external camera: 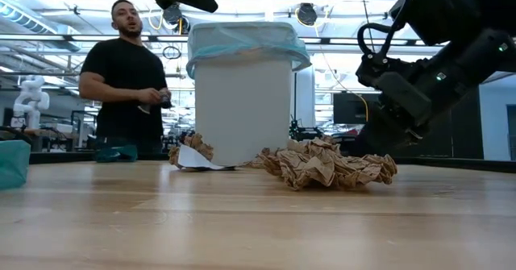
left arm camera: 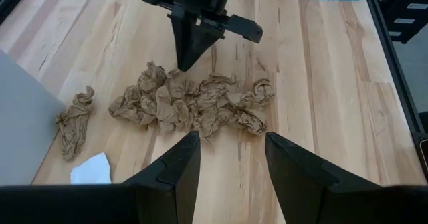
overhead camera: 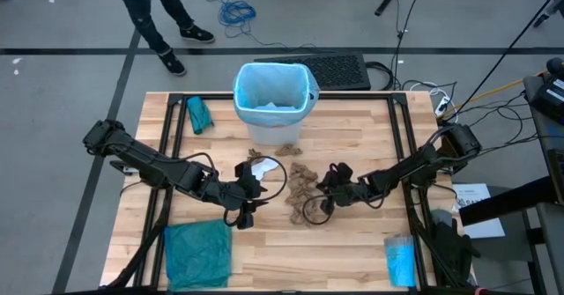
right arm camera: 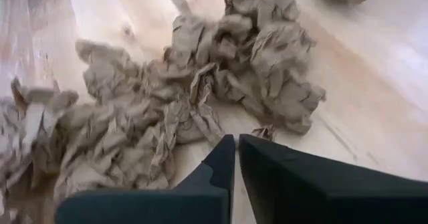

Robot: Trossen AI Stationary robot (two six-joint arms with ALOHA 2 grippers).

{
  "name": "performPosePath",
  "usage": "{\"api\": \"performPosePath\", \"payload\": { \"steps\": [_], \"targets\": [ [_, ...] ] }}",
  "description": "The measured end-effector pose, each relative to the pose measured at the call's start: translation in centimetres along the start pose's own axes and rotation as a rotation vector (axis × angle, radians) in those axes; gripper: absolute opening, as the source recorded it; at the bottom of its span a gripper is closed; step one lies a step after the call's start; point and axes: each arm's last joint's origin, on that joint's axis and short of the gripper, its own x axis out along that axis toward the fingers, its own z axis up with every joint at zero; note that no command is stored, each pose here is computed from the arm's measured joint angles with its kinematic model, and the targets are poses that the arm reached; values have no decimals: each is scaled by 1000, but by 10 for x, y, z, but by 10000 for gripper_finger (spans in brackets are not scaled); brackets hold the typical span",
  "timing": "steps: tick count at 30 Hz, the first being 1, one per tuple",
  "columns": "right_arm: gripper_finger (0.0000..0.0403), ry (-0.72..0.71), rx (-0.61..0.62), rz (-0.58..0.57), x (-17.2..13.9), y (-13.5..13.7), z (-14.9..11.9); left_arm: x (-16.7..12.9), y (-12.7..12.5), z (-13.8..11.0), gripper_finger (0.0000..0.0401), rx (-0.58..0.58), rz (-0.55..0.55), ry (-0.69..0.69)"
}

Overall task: Place trash/remove bag and relplace
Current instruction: Put the brown paper into the blue trash bag inside the white trash bin

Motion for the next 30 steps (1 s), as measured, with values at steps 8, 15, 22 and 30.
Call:
{"api": "performPosePath", "payload": {
  "steps": [8,15,22,30],
  "targets": [
    [73,-98,-20,36,-2,-1,18,0,0,0,164,1,1,2],
    [142,-112,24,-8,5,-15,29,0,0,0,164,1,1,2],
    [173,-97,52,-17,12,-30,38,0,0,0,164,0,0,2],
    [175,-35,58,77,14,-32,38,0,0,0,164,-4,0,1]
  ]
}}
